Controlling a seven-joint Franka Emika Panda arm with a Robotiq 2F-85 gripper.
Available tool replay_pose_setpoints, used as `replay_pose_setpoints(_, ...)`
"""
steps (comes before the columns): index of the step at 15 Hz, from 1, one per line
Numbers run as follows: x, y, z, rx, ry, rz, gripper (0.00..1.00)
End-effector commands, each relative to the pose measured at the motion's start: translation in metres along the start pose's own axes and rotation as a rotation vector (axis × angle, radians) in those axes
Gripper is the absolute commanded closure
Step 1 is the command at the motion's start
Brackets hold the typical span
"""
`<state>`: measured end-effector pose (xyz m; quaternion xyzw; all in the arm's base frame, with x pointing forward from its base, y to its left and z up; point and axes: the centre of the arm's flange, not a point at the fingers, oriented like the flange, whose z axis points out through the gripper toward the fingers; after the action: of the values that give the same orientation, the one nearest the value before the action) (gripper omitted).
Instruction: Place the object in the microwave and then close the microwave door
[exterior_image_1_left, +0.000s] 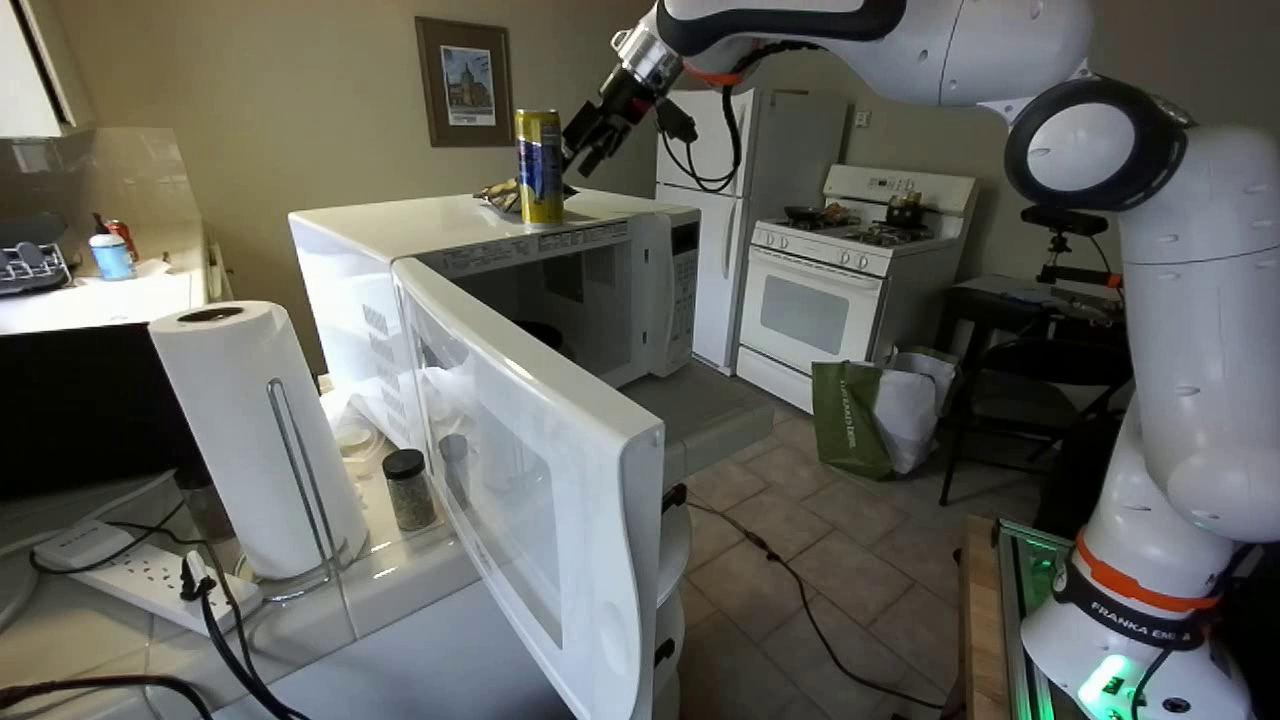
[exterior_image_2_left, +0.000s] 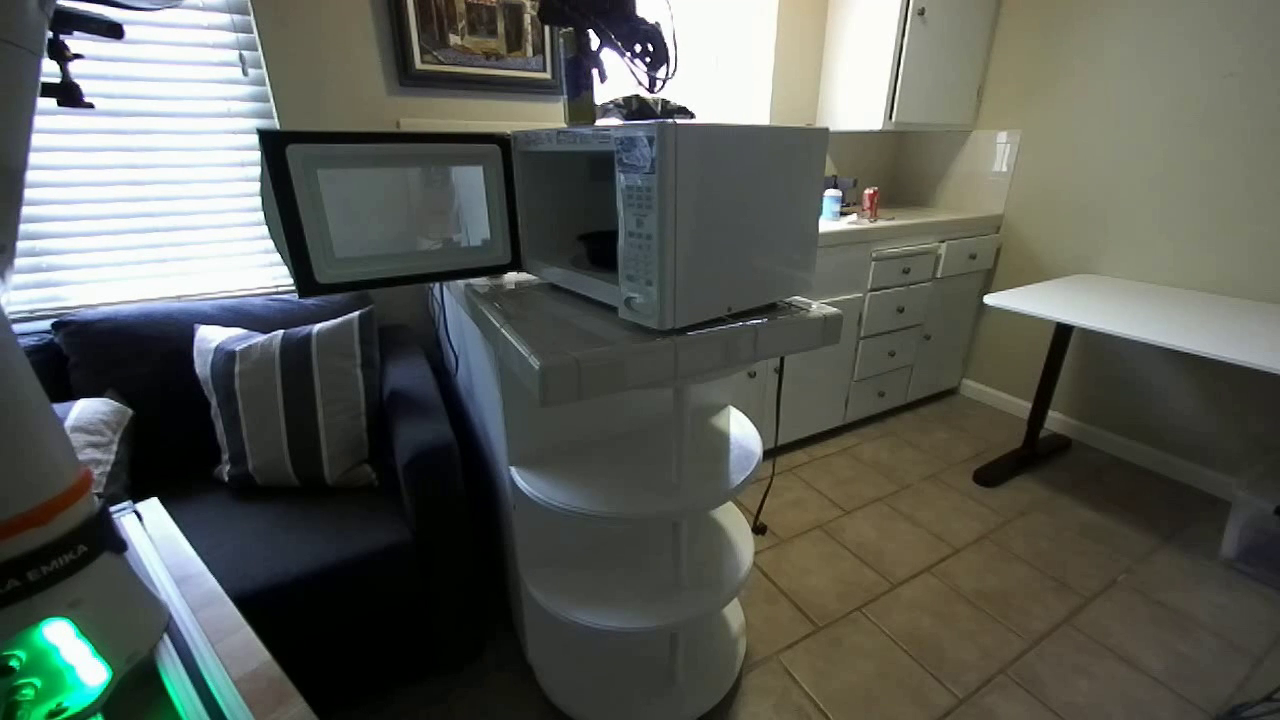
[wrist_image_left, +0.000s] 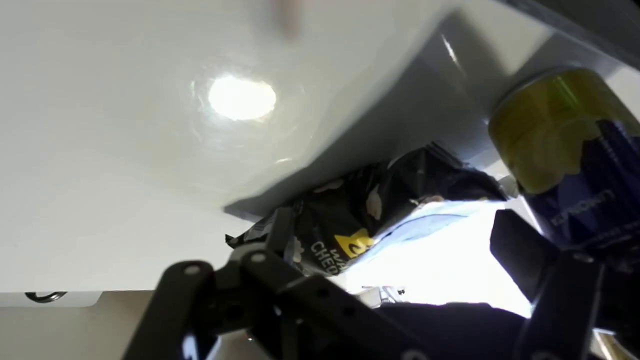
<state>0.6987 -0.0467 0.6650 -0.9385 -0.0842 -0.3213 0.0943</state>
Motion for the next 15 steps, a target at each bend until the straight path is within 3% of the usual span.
replay_pose_setpoints(1,0.017,0.007,0.018,0.039,0.024,0.056,0.0)
replay_pose_setpoints(3,0.019,0.007,0.023,0.055,0.047,0.079,0.06)
replay_pose_setpoints(4,0.019,0.006,0.025,0.062,0.048,0.09,0.26)
replay_pose_setpoints(13,0.02,0.006,0.025,0.041,0.034,0.208,0.96)
replay_pose_setpoints(15,0.019,0.007,0.021,0.04,0.031,0.261,1.0)
